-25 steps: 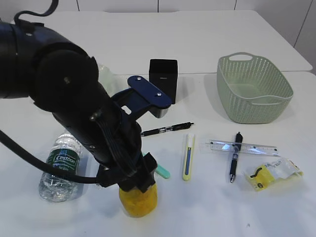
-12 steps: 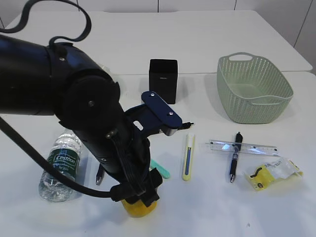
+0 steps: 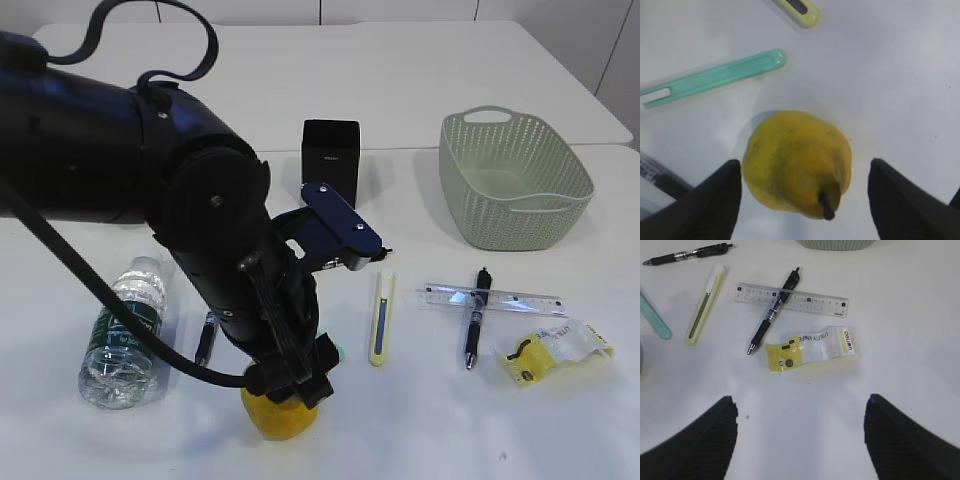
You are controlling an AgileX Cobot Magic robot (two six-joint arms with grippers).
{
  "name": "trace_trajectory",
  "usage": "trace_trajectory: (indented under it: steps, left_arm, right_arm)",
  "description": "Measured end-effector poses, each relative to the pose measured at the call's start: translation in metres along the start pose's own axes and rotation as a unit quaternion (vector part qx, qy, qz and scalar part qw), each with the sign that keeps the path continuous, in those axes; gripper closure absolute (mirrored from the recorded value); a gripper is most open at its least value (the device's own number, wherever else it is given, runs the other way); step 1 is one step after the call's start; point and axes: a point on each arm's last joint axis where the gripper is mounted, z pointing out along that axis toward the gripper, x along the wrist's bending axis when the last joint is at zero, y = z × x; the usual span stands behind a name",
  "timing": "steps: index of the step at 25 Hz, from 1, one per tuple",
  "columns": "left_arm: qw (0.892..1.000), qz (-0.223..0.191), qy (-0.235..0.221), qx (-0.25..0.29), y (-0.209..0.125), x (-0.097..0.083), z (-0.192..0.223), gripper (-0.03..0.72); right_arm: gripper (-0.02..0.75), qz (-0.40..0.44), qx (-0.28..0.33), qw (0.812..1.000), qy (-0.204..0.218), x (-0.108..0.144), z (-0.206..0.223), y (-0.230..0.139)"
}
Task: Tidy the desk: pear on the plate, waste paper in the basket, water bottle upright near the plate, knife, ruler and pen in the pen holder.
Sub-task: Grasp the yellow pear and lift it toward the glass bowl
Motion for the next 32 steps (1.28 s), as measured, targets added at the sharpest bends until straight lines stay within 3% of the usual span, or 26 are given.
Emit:
trace_trajectory:
  steps: [16, 19, 26, 32]
  left_arm:
    - [0.999, 0.002, -0.003, 0.044, -0.006, -0.001, 0.024, 0.131]
    - [0.999, 0.002, -0.003, 0.044, -0.006, -0.001, 0.024, 0.181]
    - [0.999, 0.004, -0.001, 0.038, -0.002, -0.001, 0.022, 0.386]
    - [0.999, 0.004, 0.0, 0.037, -0.002, -0.001, 0.022, 0.412]
  right_arm:
    - [0.153, 0.0, 0.0, 1.0, 0.0, 0.0, 0.0, 0.0]
    - [0.153, 0.0, 0.0, 1.0, 0.0, 0.0, 0.0, 0.0]
    - [0.153, 0.0, 0.0, 1.0, 0.0, 0.0, 0.0, 0.0]
    - [0.153, 0.0, -0.001, 1.0, 0.0, 0.0, 0.0, 0.0]
